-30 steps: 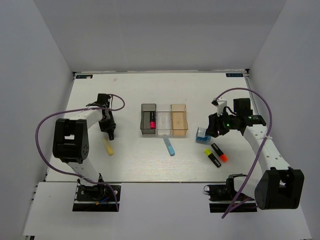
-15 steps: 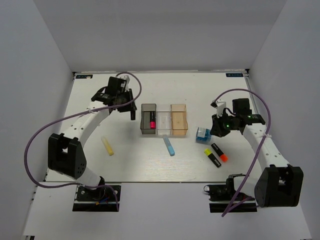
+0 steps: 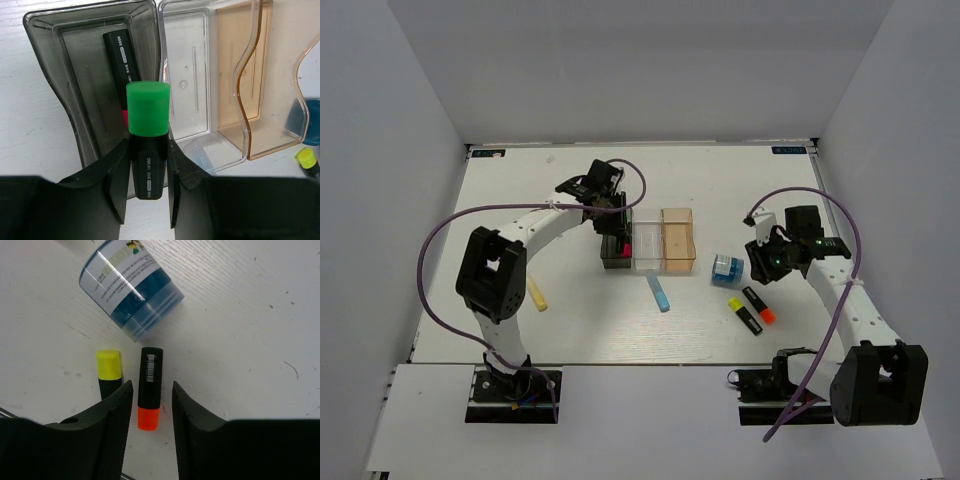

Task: Sort the stationery into containers
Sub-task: Place the pen in the storage box.

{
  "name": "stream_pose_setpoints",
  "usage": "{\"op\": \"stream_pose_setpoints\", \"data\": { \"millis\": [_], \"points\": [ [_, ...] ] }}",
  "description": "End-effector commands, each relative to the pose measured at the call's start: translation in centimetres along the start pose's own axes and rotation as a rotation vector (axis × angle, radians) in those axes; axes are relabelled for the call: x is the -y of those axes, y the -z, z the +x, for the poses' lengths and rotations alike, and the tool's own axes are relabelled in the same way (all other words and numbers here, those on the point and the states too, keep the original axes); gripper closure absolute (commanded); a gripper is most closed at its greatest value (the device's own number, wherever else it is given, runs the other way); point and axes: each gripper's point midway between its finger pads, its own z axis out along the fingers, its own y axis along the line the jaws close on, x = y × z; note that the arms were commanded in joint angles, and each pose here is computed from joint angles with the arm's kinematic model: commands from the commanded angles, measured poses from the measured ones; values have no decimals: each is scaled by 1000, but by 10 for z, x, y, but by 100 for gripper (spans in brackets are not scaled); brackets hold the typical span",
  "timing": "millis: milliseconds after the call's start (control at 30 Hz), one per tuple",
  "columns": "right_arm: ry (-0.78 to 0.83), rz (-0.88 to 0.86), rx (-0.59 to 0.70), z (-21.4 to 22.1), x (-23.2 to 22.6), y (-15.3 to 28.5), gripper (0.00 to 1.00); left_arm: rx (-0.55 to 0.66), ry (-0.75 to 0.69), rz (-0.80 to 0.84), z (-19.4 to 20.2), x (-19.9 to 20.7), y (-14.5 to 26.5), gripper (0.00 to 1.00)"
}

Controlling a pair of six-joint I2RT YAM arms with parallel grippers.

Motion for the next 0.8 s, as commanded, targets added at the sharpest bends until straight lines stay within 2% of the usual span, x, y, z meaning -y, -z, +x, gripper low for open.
{"op": "stream_pose_setpoints", "data": {
  "millis": [0, 33, 67, 133, 167, 300, 433, 467, 533, 567, 633, 667, 700, 733, 767],
  "points": [
    [17, 43, -41, 13, 7, -1, 59, 48, -1, 2, -10, 5, 7, 80],
    [13, 46, -42, 13, 8, -1, 59, 44, -2, -2, -10, 4, 6, 73],
    [14, 44, -43, 13, 8, -1, 53, 42, -5, -5, -9, 3, 5, 64],
    [10, 37, -47, 14, 7, -1, 48, 49, -9, -13, -12, 4, 4, 46],
    [9, 35, -54, 16, 6, -2, 41, 46, -13, -14, -12, 4, 4, 42],
    [13, 35, -80, 21, 7, -4, 39, 63, -21, -33, -23, 4, 9, 31],
    [46, -9, -138, 39, -1, -5, 47, 99, -40, -43, -35, 7, 25, 30],
    [61, -21, -156, 45, -2, -7, 47, 99, -49, -43, -34, 7, 27, 34],
    [93, -38, -188, 57, -4, -11, 48, 123, -78, -24, -28, 12, 45, 45],
    [104, -59, -201, 65, -8, -14, 48, 159, -96, 1, -29, 22, 60, 62],
    [145, -101, -208, 74, -15, -21, 47, 158, -135, -8, -12, 26, 63, 77],
    [152, -110, -215, 80, -17, -24, 47, 180, -148, 6, -5, 28, 78, 79],
    [167, -112, -217, 84, -17, -28, 47, 144, -172, 7, 17, 32, 74, 77],
    [169, -110, -224, 87, -16, -30, 45, 149, -176, 15, 22, 35, 75, 72],
    [172, -93, -227, 88, -12, -33, 43, 164, -176, 25, 31, 33, 85, 60]
  ]
}}
